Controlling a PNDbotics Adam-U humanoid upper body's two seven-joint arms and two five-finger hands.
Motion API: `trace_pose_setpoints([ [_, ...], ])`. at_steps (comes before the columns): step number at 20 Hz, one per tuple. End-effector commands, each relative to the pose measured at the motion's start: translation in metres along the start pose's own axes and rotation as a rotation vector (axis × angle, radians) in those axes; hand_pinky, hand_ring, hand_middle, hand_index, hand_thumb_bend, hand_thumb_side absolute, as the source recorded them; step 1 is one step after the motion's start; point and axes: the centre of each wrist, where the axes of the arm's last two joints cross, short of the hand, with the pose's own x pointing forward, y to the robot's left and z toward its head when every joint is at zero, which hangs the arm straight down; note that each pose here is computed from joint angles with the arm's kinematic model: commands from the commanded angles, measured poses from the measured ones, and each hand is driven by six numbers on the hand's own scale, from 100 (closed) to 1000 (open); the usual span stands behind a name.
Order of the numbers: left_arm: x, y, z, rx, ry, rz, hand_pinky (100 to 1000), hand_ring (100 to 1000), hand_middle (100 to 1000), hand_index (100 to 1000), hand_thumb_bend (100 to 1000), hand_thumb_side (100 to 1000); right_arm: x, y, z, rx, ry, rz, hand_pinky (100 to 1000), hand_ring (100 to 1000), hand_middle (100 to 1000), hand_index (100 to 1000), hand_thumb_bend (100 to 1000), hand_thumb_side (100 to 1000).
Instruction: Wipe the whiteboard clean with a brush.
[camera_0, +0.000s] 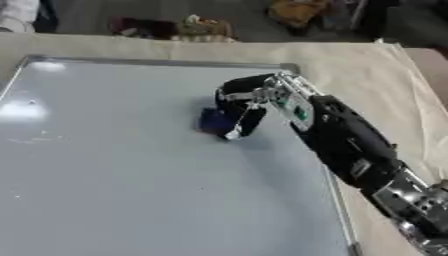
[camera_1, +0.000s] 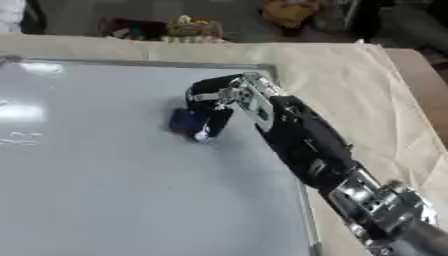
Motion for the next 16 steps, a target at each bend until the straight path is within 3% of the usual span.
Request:
trace_pose_setpoints([
  [1, 0.008, 0.001, -0.007, -0.016, -0.035, -0.006, 341, 396, 457, 494, 100, 858, -0.017, 0.009, 0.010, 0.238, -0.055, 0.133, 222, 300, 100, 184, 100, 264],
  [9, 0.007, 0.001, -0.007, -0.017, -0.037, -0.008, 340, 396, 457, 493, 100, 859, -0.034, 0.019, 0.016, 0.209, 0.025, 0.135, 228, 307, 100, 185, 100, 256],
  [16, 0.007, 0.001, -0.007, -0.015, -0.034, -0.008, 340, 396, 457, 493, 100, 858, -0.034, 0.024, 0.014, 0.208, 0.007, 0.149, 228, 302, 100, 186, 100, 256],
])
